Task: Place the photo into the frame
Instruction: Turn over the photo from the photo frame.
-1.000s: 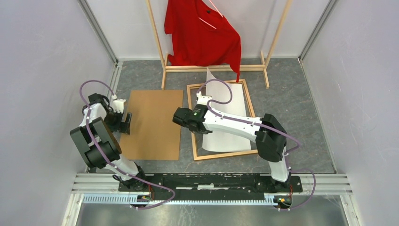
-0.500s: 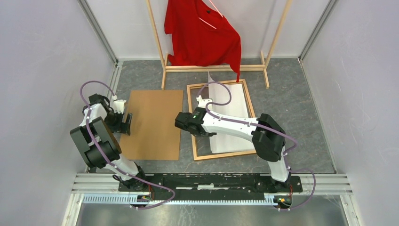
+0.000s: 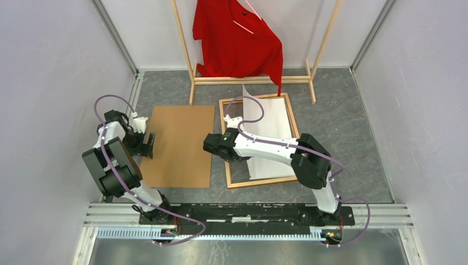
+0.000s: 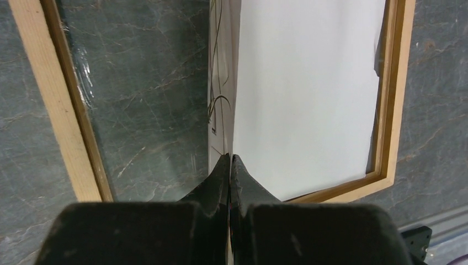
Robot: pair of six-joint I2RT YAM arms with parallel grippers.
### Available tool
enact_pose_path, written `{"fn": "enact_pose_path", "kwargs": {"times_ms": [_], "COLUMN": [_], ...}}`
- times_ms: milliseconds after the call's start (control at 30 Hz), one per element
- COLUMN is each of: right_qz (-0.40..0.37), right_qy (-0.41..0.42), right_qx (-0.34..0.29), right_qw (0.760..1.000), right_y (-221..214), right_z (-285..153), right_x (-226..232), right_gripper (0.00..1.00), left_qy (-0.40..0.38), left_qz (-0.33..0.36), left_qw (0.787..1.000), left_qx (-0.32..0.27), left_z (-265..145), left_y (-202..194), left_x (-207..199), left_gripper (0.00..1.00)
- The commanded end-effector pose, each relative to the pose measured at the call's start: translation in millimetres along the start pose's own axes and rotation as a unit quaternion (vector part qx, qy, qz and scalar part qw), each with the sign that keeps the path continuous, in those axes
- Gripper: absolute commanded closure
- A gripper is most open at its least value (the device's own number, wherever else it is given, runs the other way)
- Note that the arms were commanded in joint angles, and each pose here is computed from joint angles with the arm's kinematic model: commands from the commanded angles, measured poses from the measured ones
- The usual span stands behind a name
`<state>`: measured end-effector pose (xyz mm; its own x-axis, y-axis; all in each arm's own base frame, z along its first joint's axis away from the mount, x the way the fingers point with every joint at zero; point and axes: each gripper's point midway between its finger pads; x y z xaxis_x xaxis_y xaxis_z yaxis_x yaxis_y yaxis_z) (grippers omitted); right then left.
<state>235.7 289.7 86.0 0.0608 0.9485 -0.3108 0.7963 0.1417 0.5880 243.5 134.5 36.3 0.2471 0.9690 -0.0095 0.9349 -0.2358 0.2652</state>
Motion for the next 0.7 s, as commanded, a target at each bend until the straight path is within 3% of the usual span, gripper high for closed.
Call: {"fn": "enact_pose_path", "kwargs": {"times_ms": [0,267,667], "right_qz": [-0.037,-0.044,-0.052], "right_qy": [-0.035,-0.019,-0.03], "right_qx": [-0.012,-0.021,-0.017], "right_qw": [0.999,0.999,0.998], "right_y": [3.0,5.6,-3.9], "right_z": [3.8,-4.1,-0.1], "right_x": [-11.9,7.9,-1.6], "right_gripper": [1.0,1.0,1.0], "left_qy": [-0.007,-0.009,-0.007], "left_qz": [0.016,0.014,0.016], "left_qw": [1.0,1.0,1.0], "left_qx": [-0.016,-0.015,-0.014], "left_z": [0.7,1.2,0.6], "left_y": [5.6,4.8,4.1], "left_x": [-0.6,-1.7,-1.5], "left_gripper": [0.0,0.0,0.0]}}
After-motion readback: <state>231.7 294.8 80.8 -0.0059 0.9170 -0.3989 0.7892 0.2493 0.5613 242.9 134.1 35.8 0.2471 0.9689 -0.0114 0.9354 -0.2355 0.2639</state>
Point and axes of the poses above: each gripper's point midway between its finger pads, its own z axis out along the fingers, its own x axis along the line the jaws close on, y = z × x, and after that the axes turned 3 degrees about z, right-handed
